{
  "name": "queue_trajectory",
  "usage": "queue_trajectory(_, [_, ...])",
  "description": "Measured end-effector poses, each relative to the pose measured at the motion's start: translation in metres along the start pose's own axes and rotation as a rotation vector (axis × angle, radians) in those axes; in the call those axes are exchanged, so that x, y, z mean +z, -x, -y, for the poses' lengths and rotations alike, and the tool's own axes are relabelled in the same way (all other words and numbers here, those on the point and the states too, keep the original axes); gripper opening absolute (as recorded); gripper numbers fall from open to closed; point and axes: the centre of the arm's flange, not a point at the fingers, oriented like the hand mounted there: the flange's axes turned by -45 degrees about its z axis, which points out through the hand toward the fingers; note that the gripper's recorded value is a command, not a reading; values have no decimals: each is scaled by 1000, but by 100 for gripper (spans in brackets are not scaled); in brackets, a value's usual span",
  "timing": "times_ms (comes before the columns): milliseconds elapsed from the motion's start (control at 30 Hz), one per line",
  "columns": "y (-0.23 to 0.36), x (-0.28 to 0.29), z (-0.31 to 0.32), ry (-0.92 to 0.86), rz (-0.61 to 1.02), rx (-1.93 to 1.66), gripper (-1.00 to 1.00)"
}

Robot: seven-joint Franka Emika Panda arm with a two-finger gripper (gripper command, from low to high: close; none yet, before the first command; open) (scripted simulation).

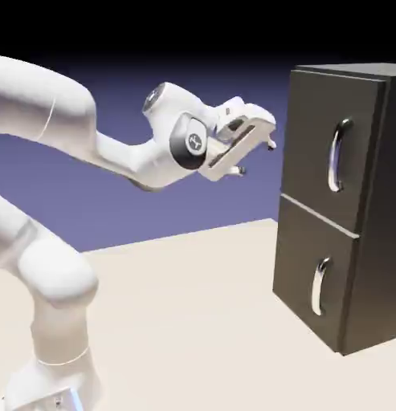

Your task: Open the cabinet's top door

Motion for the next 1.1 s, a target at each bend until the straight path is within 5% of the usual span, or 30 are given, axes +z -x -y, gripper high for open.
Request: queue_trajectory(1100, [73,29,-41,425,174,-1494,0])
